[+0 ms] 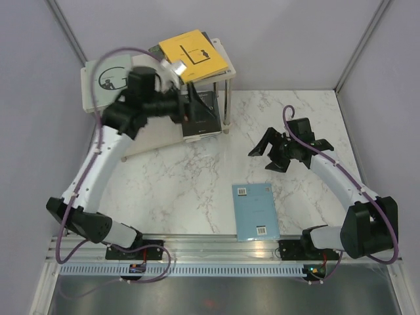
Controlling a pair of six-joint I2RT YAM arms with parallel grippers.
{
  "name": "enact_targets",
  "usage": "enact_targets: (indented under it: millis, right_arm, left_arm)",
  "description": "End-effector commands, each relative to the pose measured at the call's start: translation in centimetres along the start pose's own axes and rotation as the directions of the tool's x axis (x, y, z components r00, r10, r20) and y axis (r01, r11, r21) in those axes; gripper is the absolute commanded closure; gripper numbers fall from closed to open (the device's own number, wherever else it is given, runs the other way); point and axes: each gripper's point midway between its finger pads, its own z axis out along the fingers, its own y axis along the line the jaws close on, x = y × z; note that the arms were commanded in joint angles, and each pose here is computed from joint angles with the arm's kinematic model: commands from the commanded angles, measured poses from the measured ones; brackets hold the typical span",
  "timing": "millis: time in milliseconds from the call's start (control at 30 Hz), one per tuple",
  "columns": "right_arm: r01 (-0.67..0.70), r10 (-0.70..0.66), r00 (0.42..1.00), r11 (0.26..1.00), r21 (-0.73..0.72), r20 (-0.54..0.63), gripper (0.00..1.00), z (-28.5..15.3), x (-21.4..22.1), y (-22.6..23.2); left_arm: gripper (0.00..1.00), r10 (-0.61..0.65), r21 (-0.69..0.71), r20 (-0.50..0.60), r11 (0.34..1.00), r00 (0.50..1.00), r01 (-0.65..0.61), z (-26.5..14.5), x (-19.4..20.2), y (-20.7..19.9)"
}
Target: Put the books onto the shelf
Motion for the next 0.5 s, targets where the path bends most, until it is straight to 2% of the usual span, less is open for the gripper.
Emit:
enact_targets:
  millis: [0, 33, 100, 200, 233, 333, 367, 400, 467]
  right_arm:
    - [0.042, -0.052, 0.997, 0.988, 0.150, 0.063, 0.04, -1.3, -0.7, -3.0]
    - [0.034, -0.045, 0.997, 0.982, 0.186, 0.057, 0.03, -1.4, -0.4, -3.8]
    - [0.022, -0.035, 0.998, 0.975, 0.222, 0.055, 0.03, -1.3, 0.0, -5.0]
    - [-0.014, 0.018, 1.000, 0.957, 0.290, -0.013, 0.03, -0.3, 2.6, -8.2]
    - [-0.023, 0.031, 0.999, 0.952, 0.304, -0.023, 0.03, -0.2, 3.1, -8.8]
    - [-0.046, 0.067, 0.997, 0.937, 0.346, -0.049, 0.03, 0.4, 4.8, -11.0]
    - [-0.049, 0.074, 0.996, 0.933, 0.357, -0.056, 0.03, 0.6, 5.2, -11.5]
    - [-0.049, 0.082, 0.994, 0.923, 0.381, -0.069, 0.03, 0.8, 5.8, -12.4]
    - [-0.032, 0.074, 0.993, 0.913, 0.407, -0.087, 0.03, 0.9, 6.3, -13.2]
  left_arm:
    - [0.14, -0.071, 0.044, -0.316, 0.995, 0.946, 0.089, 4.7, 14.5, 1.2]
    - [0.14, -0.073, 0.092, -0.334, 0.990, 0.940, 0.110, 4.3, 16.9, -0.2]
    - [0.14, -0.192, 0.077, -0.345, 0.970, 0.919, 0.232, 4.6, 19.9, 0.6]
    - [0.13, -0.317, -0.035, -0.360, 0.944, 0.877, 0.327, 5.0, 26.1, 5.6]
    - [0.13, -0.329, -0.062, -0.352, 0.942, 0.876, 0.329, 5.2, 26.8, 6.6]
    - [0.14, -0.405, -0.185, -0.377, 0.914, 0.833, 0.360, 5.6, 31.0, 10.4]
    - [0.14, -0.410, -0.187, -0.364, 0.912, 0.837, 0.365, 6.1, 31.3, 10.9]
    - [0.14, -0.445, -0.233, -0.380, 0.895, 0.811, 0.382, 6.1, 33.4, 12.4]
    - [0.14, -0.463, -0.233, -0.359, 0.885, 0.810, 0.403, 7.0, 34.1, 13.1]
